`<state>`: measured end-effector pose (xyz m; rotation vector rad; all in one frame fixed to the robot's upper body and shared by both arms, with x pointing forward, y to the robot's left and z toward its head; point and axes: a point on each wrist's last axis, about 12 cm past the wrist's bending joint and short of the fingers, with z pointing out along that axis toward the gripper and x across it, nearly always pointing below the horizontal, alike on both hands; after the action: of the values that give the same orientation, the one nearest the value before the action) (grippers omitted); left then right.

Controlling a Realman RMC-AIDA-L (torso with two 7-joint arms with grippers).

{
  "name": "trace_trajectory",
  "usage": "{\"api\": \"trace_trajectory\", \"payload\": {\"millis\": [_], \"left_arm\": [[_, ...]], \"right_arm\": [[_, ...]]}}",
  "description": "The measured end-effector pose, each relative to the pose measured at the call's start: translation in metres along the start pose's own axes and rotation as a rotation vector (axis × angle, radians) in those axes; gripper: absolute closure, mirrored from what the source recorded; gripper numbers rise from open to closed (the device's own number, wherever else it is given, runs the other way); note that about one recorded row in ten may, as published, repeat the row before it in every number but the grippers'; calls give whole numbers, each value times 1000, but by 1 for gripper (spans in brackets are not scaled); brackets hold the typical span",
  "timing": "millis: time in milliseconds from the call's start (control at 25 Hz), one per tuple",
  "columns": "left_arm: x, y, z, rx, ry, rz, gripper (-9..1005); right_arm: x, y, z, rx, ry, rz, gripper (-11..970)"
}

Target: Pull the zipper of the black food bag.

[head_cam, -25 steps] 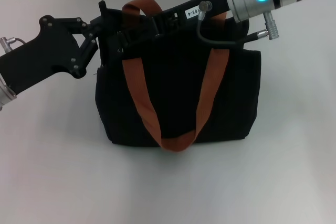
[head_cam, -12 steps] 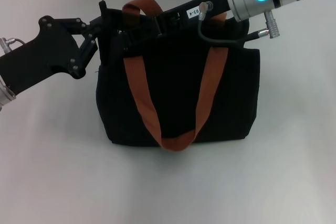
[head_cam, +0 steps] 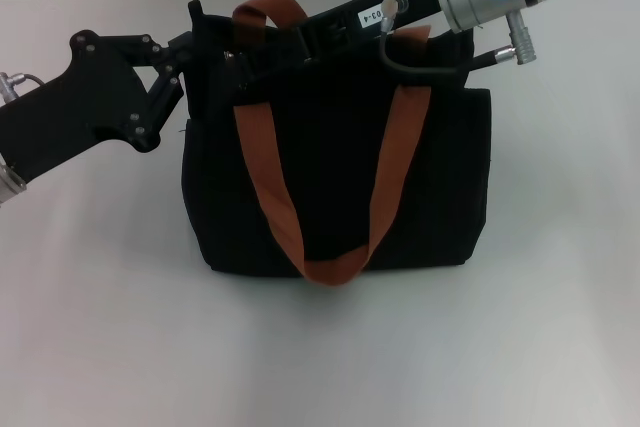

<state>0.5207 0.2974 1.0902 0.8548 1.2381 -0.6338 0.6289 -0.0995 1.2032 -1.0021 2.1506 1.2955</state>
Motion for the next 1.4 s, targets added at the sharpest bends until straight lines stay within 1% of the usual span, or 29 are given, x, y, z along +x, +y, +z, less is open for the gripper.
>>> {"api": "trace_trajectory", "payload": {"millis": [440, 880, 1120, 1400], "left_arm": [[0, 0, 1, -1, -5, -1, 970], [-1, 1, -2, -3, -7, -3, 970], [-1, 0, -2, -6, -7, -5, 969], [-1, 1, -3, -15, -14, -4, 969]], "right_arm": [[0, 1, 2, 3, 21, -19, 537], [-5, 4, -2, 31, 18, -94, 538], [-5, 5, -1, 31, 25, -102, 538], [-7, 7, -8, 27, -8, -114, 538]]}}
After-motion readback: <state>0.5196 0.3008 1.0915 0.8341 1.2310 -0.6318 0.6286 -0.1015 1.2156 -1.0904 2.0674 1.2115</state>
